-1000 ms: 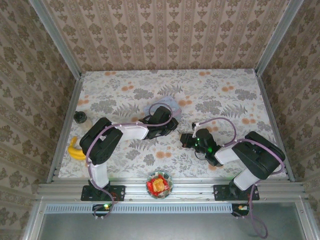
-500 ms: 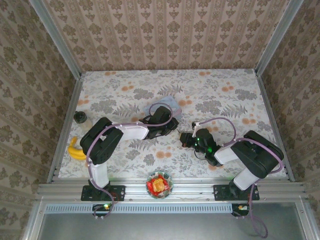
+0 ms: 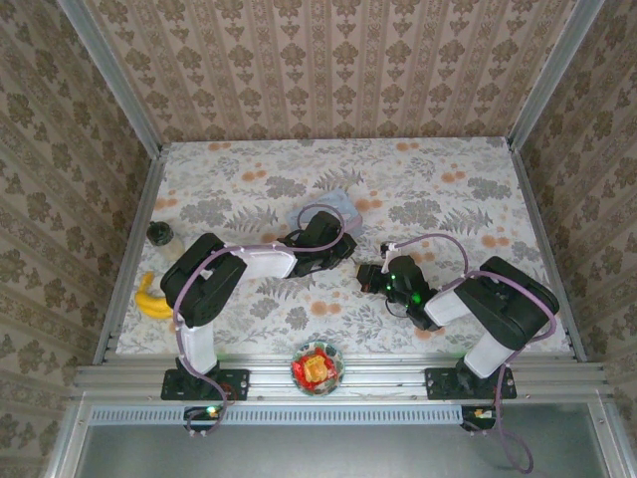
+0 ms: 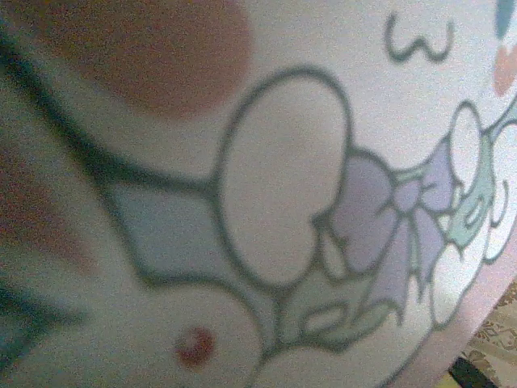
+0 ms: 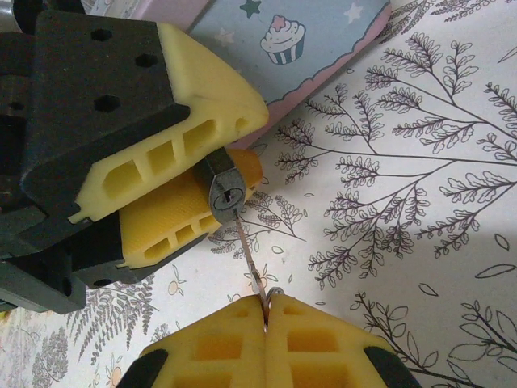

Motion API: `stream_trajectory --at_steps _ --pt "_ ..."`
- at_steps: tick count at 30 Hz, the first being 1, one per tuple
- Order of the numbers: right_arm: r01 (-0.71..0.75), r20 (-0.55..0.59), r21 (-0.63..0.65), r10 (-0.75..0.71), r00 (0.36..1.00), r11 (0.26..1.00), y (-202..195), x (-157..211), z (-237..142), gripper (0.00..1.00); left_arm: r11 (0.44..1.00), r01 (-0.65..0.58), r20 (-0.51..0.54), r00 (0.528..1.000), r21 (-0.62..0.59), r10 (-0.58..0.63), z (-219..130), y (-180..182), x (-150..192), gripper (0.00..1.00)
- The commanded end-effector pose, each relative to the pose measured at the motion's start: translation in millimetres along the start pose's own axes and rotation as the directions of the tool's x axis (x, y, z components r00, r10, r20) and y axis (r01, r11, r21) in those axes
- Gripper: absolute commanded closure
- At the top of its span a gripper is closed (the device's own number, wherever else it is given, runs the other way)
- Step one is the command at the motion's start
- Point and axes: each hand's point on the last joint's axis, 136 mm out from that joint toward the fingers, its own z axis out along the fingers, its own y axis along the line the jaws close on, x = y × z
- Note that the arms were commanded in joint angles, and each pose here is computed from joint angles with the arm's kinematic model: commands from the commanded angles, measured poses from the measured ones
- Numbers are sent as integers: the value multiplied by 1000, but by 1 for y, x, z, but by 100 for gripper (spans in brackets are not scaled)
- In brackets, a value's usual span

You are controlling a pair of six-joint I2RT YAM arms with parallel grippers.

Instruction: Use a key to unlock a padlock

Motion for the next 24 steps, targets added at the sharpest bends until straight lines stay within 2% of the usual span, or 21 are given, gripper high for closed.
stream_trajectory --at_steps 1,24 --pt "-5 65 -18 6 998 1000 9 -15 2 100 988 129 -168 975 -88 -143 13 31 34 100" --pt "-4 80 -16 6 997 1000 11 -21 6 100 985 151 -196 967 -84 -165 17 32 40 100"
